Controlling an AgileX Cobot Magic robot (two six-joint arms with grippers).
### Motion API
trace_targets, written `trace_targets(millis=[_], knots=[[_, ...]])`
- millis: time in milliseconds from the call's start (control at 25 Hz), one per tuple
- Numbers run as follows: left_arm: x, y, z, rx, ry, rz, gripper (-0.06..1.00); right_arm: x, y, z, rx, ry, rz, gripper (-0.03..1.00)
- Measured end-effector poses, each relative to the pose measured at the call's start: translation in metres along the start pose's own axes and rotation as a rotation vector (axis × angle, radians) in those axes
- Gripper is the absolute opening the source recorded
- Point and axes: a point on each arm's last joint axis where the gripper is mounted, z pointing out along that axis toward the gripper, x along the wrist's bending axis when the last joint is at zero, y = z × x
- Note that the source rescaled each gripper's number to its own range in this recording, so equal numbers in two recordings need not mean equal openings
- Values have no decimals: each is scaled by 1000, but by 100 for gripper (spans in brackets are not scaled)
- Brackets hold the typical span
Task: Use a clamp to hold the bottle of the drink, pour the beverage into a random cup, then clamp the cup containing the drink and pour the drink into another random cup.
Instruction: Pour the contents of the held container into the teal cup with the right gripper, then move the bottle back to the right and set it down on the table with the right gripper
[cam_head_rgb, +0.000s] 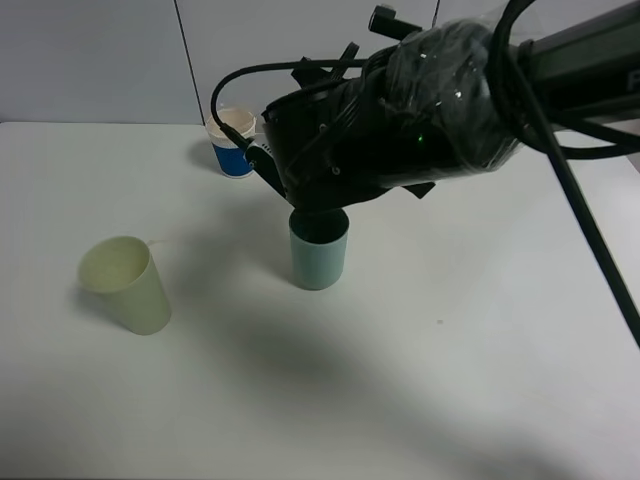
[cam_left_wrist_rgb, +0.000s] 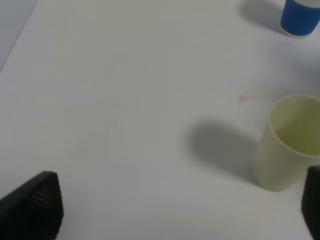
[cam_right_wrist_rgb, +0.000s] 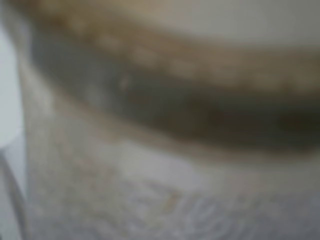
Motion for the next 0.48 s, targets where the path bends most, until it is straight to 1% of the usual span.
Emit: trace_targets(millis=[80, 120, 160, 200, 240, 280, 480], knots=[[0, 0, 0, 0, 0, 0, 88, 2, 0, 0, -11, 18, 24, 0], [0, 0, 0, 0, 0, 0, 88, 3, -3, 2, -16, 40, 98, 0], [0, 0, 0, 0, 0, 0, 88, 3, -3, 2, -16, 40, 98, 0], [0, 0, 0, 0, 0, 0, 88, 5, -5, 3, -20, 56, 139, 0], [0, 0, 0, 0, 0, 0, 88, 7, -9, 6, -24, 83, 219, 0], [0, 0, 0, 0, 0, 0, 88, 8, -12, 7, -23, 95, 259, 0], [0, 0, 0, 0, 0, 0, 88, 11, -24, 12, -39, 134, 462, 0]])
